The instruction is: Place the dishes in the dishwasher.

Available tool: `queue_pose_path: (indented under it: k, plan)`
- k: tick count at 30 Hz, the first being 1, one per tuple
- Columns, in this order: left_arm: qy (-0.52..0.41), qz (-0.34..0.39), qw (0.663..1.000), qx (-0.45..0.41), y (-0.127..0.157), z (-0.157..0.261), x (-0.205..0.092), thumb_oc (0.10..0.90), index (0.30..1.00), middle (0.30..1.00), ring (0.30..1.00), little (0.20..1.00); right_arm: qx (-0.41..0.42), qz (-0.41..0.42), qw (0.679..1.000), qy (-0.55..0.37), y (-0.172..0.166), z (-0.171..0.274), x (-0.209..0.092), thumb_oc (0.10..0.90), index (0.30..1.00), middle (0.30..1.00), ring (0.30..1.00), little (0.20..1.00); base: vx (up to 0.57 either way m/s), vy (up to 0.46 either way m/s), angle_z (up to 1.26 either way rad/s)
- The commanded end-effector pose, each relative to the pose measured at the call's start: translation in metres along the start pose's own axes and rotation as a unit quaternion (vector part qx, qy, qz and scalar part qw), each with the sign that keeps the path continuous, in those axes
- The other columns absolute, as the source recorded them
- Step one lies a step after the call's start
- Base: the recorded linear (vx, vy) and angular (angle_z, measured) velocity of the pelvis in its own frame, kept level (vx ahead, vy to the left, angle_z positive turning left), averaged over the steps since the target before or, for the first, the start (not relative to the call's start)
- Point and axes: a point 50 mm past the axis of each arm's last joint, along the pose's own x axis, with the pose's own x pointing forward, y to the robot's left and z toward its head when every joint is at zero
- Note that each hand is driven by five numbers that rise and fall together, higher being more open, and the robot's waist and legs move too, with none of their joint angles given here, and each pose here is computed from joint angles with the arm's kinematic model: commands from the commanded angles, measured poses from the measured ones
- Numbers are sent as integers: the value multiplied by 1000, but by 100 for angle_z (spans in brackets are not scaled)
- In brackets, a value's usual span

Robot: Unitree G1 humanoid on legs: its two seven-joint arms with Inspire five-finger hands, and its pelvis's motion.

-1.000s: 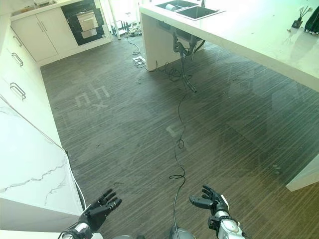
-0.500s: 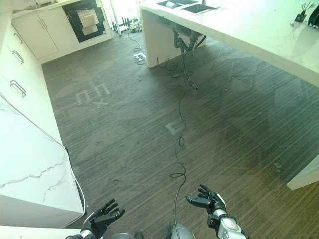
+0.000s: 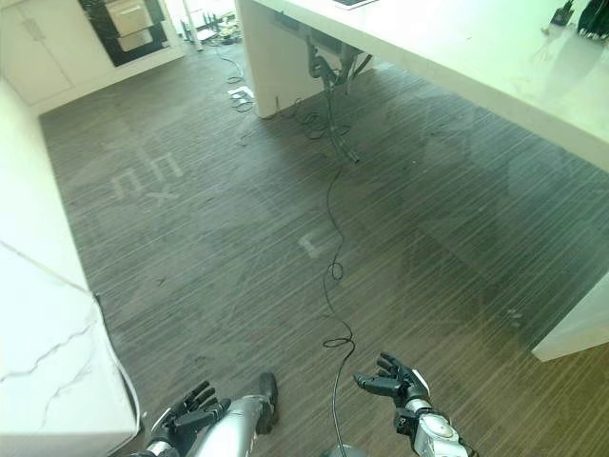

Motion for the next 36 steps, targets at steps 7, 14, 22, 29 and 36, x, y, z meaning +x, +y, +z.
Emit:
queue_pose_path:
  k: [7, 14, 22, 29, 36]
  plan:
    - [-82, -40, 990, 105, -10, 59, 9, 800, 900, 900, 900, 900, 19, 19, 986, -166, 19, 66, 4, 800, 900, 900, 900, 900, 260, 105, 56]
    - [-30, -42, 991, 122, -12, 37, 10, 800, 900, 900, 900, 900, 56, -1, 984, -167, -1, 56, -4, 800, 900, 900, 900, 900, 614, -204, 101]
    - [-14, -60, 989, 132, -15, 30, 9, 800, 900, 900, 900, 900, 48, -4, 973, -224, -13, 86, -8, 800, 900, 900, 900, 900, 459, -82, -17]
    - [-10, -58, 991, 116, -5, 11, -2, 800, 900, 900, 900, 900, 27, 9, 977, -210, 2, 91, -3, 800, 900, 900, 900, 900, 513, 374, -79]
    - [-4, -57, 986, 154, -4, 27, 6, 800, 900, 900, 900, 900, 45, -1, 984, -172, 2, 64, -1, 800, 900, 900, 900, 900, 363, 331, -55]
